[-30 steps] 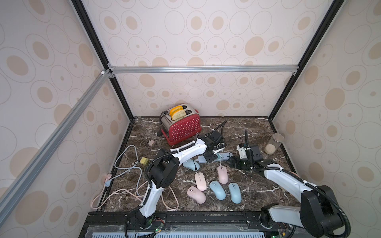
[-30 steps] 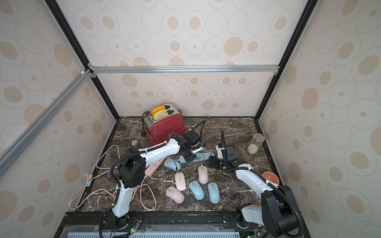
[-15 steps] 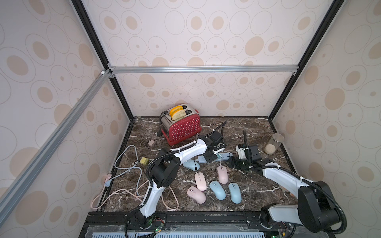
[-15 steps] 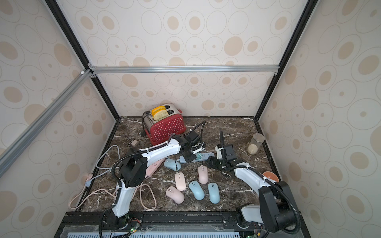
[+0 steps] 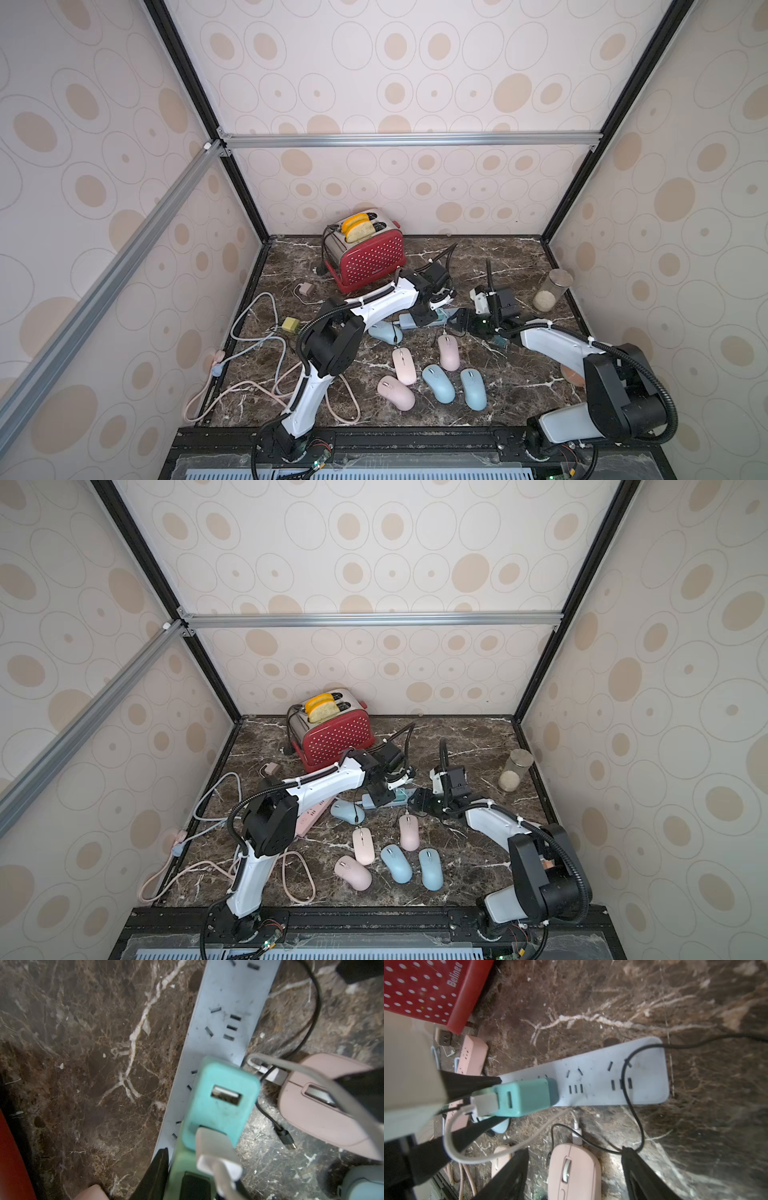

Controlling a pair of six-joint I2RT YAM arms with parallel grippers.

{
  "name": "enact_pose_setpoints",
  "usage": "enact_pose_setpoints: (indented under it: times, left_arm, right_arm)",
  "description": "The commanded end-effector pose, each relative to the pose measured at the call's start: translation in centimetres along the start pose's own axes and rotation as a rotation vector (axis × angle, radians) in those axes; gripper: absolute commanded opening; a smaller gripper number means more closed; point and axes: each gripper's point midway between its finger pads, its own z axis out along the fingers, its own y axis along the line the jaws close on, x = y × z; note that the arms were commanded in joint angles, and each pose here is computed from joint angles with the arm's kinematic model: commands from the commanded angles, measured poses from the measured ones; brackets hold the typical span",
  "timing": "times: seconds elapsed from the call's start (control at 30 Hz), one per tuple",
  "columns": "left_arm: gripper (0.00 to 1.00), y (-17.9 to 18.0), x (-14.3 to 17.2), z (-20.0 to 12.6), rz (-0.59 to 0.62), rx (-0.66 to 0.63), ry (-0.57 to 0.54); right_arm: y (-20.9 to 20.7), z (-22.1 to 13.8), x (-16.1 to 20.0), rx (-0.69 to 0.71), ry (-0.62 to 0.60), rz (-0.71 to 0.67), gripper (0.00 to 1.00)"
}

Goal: Unplug the wireless mouse
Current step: Remove the plug from the socket.

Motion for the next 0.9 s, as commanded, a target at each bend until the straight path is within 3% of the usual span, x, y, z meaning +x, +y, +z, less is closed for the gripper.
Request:
enact_pose_setpoints:
  times: [0.0,0.5,0.87]
  left_arm:
    - [0.00,-0.2,-0.9,0.5,0.012,0.031,-0.031]
    - [0.00,-0.5,-1.4,0.5,0.009,0.053,-0.060]
    - [0.00,-0.8,-2.6,-0.6,-0.017,0.130,-0.125]
  right_arm:
    - [1.2,0.5,-1.7,-0.044,-0.029,0.017,0.74]
    - [1.9,2.8,-3.0,-0.089,-0.053,0.070,0.74]
    - [-2.3,4.2,2.1,0.045,0.057,0.116,0.68]
